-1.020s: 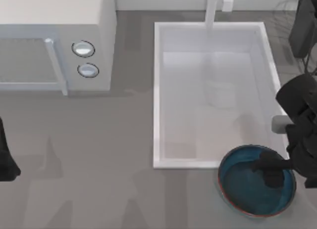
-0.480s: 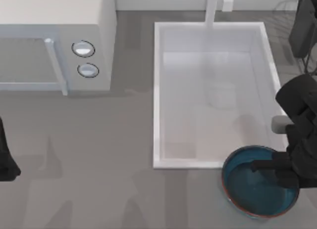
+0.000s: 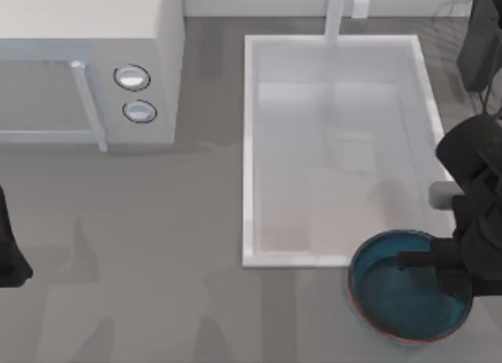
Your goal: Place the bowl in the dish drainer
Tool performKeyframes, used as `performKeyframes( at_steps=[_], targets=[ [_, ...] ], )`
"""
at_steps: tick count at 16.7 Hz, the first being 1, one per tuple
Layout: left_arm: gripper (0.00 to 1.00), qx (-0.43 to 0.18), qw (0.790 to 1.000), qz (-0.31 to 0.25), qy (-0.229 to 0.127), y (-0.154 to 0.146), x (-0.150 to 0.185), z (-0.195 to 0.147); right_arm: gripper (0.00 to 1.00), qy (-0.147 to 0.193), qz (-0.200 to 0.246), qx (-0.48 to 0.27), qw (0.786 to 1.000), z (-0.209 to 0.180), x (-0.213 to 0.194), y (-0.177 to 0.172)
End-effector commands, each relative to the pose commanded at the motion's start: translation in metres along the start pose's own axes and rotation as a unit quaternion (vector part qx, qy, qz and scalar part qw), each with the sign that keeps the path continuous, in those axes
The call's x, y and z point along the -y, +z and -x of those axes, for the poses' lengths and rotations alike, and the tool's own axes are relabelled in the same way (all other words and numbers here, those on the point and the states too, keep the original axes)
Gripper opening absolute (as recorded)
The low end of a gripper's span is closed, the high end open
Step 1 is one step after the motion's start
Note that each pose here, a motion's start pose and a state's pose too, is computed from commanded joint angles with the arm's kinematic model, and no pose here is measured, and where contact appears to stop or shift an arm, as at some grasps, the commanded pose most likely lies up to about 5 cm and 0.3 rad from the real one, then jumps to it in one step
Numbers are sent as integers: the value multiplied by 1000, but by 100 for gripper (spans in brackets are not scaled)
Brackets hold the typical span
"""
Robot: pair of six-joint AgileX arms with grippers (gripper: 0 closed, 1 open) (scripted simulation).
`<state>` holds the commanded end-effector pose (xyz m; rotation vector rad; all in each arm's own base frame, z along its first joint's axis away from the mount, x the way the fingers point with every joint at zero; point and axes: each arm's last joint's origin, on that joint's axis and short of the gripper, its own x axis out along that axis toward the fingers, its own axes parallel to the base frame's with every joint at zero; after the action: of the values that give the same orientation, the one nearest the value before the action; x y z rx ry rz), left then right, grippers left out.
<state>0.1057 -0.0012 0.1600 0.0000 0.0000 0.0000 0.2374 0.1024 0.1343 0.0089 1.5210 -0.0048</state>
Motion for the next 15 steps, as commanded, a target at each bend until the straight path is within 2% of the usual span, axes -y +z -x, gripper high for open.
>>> performKeyframes(
  at_steps=[3, 7, 12, 15],
  targets=[
    [100, 0, 1000, 0, 0, 0, 0, 0, 0, 0, 3, 0, 1000, 22, -6, 11],
    [100, 0, 1000, 0, 0, 0, 0, 0, 0, -5, 2, -12, 1000, 82, -11, 24],
    [100, 0, 1000, 0, 0, 0, 0, 0, 0, -6, -1, -15, 1000, 165, -5, 17],
    [100, 0, 1000, 0, 0, 0, 0, 0, 0, 0, -1, -1, 1000, 194, 0, 9]
  ],
)
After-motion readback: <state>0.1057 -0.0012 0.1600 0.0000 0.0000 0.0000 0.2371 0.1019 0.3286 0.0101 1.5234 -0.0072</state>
